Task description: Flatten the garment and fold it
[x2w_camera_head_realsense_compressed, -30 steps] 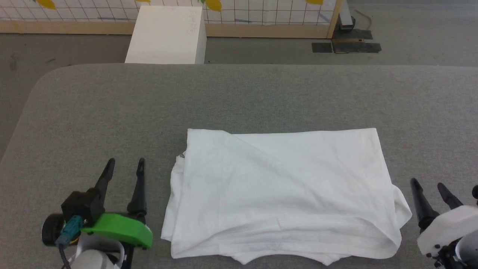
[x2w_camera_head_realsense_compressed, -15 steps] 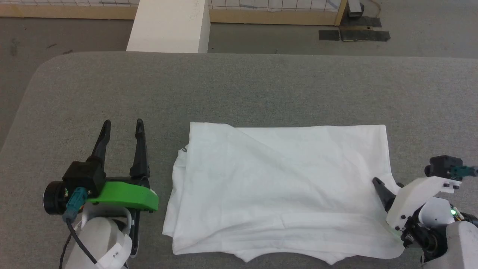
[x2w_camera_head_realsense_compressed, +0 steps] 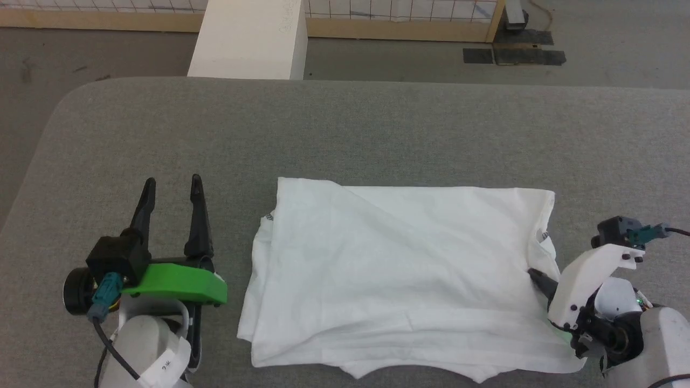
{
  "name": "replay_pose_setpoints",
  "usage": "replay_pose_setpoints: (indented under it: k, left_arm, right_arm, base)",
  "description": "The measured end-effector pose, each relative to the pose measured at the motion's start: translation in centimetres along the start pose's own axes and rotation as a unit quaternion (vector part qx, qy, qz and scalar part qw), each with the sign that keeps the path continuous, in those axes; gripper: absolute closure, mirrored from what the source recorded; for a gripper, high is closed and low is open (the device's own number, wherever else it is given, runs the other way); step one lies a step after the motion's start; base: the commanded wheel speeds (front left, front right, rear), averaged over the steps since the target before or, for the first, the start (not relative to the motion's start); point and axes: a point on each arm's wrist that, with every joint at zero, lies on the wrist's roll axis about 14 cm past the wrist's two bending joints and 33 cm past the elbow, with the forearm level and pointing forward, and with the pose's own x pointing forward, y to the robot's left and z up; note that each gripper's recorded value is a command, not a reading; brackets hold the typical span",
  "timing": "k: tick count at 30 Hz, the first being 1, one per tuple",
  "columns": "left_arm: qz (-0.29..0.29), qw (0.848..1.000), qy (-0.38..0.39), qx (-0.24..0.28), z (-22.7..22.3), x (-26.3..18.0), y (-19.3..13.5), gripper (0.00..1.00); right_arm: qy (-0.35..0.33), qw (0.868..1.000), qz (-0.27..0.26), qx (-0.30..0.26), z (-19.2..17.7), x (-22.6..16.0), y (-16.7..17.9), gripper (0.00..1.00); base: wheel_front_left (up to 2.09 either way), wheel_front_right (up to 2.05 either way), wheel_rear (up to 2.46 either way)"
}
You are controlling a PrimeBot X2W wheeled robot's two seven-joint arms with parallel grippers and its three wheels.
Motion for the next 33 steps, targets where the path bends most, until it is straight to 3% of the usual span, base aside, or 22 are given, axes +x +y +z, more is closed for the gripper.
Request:
replay_pose_setpoints:
  k: [4, 8, 9, 12, 16, 20, 27, 30, 33]
  left_arm:
    - [0.0, 1.0, -0.003, -0.004, 0.2, 0.0, -0.1, 0.0]
    - [-0.002, 1.0, -0.004, 0.001, 0.2, -0.2, -0.1, 0.0]
    - [-0.003, 1.0, -0.001, 0.001, 0.1, -0.4, -0.1, 0.0]
    - [-0.002, 1.0, -0.001, -0.002, 0.1, -0.5, -0.1, 0.0]
    - [0.0, 1.0, 0.001, -0.002, 0.0, -0.7, 0.0, 0.0]
    - [0.0, 1.0, 0.003, -0.003, -0.1, -0.9, 0.2, 0.0]
    - [-0.002, 1.0, 0.005, -0.002, -0.2, -0.9, 0.1, 0.0]
    - [-0.003, 1.0, 0.007, -0.003, -0.4, -0.9, 0.2, 0.0]
    - [0.0, 1.0, 0.011, -0.003, -0.8, -0.9, 0.3, 0.0]
  right_arm:
    - [-0.029, 0.999, -0.018, 0.004, 0.7, -0.5, -0.8, 1.0]
    - [-0.069, 0.995, -0.073, -0.005, 1.9, -1.8, -3.8, 1.0]
    - [-0.094, 0.988, -0.118, -0.017, 2.8, -3.2, -6.1, 1.0]
    - [-0.117, 0.978, -0.17, -0.036, 3.8, -5.0, -8.6, 1.0]
    - [-0.141, 0.972, -0.18, -0.052, 4.8, -6.3, -8.5, 1.0]
    - [-0.172, 0.969, -0.152, -0.093, 6.6, -7.2, -5.5, 1.0]
    - [-0.182, 0.965, -0.016, -0.19, 7.2, -7.9, 5.8, 1.0]
    - [-0.155, 0.954, 0.053, -0.251, 5.4, -6.9, 11.6, 1.0]
    - [-0.133, 0.944, 0.087, -0.29, 4.5, -5.4, 14.7, 1.0]
  base:
    - [0.0, 0.0, 0.0]
    - [0.0, 0.0, 0.0]
    - [0.0, 0.0, 0.0]
    - [0.0, 0.0, 0.0]
    - [0.0, 0.0, 0.0]
    - [0.0, 0.0, 0.0]
    - [0.0, 0.0, 0.0]
    - [0.0, 0.0, 0.0]
    - [0.0, 0.0, 0.0]
